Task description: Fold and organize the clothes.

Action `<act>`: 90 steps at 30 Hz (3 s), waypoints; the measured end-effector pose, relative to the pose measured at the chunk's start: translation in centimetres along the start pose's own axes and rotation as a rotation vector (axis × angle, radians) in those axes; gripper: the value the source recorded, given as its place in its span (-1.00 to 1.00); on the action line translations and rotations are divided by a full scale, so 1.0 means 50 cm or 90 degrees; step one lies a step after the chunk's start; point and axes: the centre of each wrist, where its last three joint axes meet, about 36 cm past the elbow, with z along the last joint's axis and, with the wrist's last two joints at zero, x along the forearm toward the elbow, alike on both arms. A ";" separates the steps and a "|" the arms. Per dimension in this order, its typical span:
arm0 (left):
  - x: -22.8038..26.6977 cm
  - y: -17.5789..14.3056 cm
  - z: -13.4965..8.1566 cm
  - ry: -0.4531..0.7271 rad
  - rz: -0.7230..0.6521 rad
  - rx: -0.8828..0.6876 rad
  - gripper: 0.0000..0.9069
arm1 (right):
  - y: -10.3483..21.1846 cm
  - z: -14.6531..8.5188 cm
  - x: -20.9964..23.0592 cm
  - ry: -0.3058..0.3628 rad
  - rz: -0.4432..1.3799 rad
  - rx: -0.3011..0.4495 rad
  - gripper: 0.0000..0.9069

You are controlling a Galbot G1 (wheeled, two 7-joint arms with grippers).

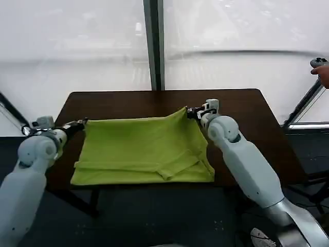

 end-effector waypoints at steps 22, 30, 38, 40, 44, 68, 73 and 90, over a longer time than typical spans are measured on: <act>0.198 -0.051 0.096 -0.002 0.011 -0.006 -0.87 | 0.007 0.125 0.252 0.072 0.008 0.050 -1.00; 0.238 -0.039 0.155 0.032 -0.016 -0.010 -0.87 | 0.026 0.180 0.274 0.120 -0.007 0.046 -1.00; 0.260 -0.025 0.197 0.063 -0.035 -0.008 -0.87 | 0.038 0.195 0.285 0.132 -0.016 0.044 -1.00; 0.263 -0.023 0.204 0.068 -0.039 -0.007 -0.87 | 0.041 0.195 0.288 0.132 -0.018 0.044 -1.00; 0.270 -0.019 0.220 0.080 -0.048 -0.007 0.94 | 0.042 0.191 0.296 0.128 -0.025 0.045 0.94; 0.262 -0.013 0.175 0.026 -0.082 -0.011 0.94 | -0.019 0.137 0.225 0.034 0.009 0.027 0.94; 0.221 -0.033 0.177 0.024 -0.056 -0.004 0.94 | -0.023 0.141 0.185 0.027 0.024 0.010 0.94; 0.097 -0.012 0.189 0.051 -0.050 0.026 0.94 | -0.030 0.183 0.089 0.058 0.050 -0.031 0.59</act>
